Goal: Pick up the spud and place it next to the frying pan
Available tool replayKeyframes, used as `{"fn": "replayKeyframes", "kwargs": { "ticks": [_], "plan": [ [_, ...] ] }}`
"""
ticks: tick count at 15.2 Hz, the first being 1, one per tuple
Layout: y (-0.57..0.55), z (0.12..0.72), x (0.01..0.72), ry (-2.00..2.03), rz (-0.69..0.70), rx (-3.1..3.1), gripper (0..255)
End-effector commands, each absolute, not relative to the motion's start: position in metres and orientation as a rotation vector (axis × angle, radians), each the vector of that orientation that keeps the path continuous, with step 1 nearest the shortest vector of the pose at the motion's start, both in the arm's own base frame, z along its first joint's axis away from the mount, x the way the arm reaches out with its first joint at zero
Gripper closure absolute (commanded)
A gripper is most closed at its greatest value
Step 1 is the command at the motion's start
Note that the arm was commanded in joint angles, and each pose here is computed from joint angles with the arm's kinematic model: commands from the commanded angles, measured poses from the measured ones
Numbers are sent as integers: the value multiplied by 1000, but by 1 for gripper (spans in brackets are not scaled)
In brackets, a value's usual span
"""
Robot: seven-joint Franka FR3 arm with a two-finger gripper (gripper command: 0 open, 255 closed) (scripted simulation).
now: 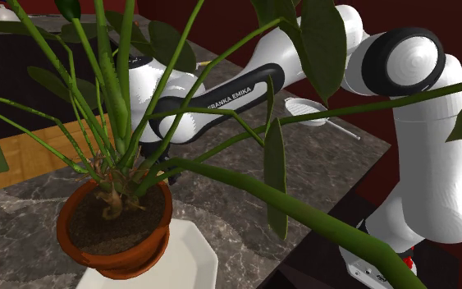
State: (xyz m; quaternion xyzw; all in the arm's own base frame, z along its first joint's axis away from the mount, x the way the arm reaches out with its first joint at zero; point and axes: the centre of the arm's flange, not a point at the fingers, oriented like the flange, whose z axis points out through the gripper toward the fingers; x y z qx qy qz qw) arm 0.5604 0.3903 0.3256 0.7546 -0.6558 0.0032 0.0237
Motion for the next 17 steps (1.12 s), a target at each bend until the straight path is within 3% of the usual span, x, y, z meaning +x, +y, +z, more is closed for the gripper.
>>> {"fn": "replayKeyframes", "kwargs": {
  "ticks": [1, 4, 5, 17],
  "plan": [
    [390, 325, 560, -2030, 10, 2336, 0],
    [390, 325, 560, -2030, 10, 2336, 0],
    [390, 325, 560, -2030, 10, 2336, 255],
    [390, 341, 560, -2030, 10, 2336, 255]
  ]
}}
